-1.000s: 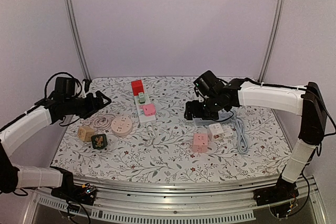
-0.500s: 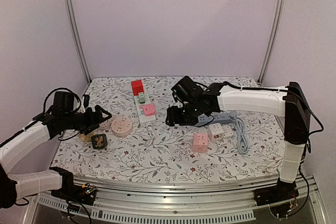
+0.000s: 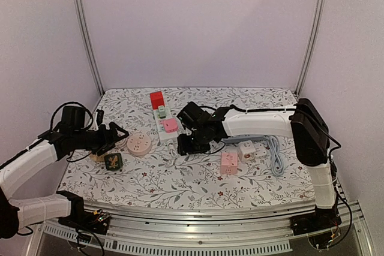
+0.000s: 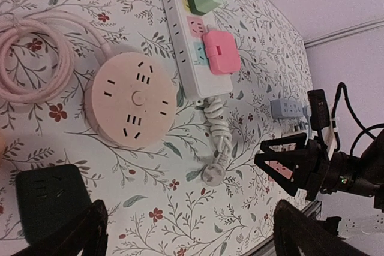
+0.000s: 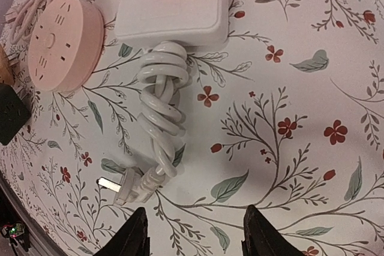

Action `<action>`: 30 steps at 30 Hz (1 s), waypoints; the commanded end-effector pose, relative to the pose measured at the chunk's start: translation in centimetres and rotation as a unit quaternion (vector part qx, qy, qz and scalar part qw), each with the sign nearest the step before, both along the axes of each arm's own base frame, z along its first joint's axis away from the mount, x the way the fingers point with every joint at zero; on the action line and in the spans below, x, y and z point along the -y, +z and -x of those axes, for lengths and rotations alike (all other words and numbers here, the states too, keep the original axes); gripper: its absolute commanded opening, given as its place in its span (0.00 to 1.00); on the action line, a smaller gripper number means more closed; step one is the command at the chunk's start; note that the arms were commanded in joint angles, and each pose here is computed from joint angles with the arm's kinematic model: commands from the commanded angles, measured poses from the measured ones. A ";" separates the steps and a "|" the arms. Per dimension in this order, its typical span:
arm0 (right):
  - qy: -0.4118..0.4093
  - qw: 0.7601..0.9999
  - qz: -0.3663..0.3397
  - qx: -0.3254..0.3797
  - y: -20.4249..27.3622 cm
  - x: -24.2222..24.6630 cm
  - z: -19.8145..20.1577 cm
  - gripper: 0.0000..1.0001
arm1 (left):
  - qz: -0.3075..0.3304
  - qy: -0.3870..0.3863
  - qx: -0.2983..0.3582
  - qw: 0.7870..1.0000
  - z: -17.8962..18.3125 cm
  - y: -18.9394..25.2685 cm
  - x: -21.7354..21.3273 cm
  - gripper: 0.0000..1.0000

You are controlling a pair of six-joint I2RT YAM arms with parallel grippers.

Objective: Pull the plug off the socket

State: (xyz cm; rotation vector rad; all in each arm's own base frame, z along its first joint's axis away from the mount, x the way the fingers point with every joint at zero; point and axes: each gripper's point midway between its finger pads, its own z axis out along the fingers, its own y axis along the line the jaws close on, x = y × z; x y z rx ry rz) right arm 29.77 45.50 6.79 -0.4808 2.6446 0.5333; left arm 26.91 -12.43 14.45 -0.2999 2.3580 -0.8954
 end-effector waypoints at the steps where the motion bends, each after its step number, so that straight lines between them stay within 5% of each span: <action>1: 0.020 1.000 -0.012 0.006 -1.0 -2.3 -0.3 0.51 | 0.004 -0.018 -0.005 1.000 0.4 -0.7 0.7 0.94; 23: 0.052 0.998 -0.028 -0.015 -4.8 -6.2 -1.0 0.26 | 0.012 -0.022 -0.016 1.000 -0.1 -1.6 1.1 0.94; 30: 0.048 0.998 -0.024 -0.020 -5.4 -6.2 -1.0 0.05 | 0.015 -0.021 -0.015 1.000 -0.1 -1.5 1.1 0.94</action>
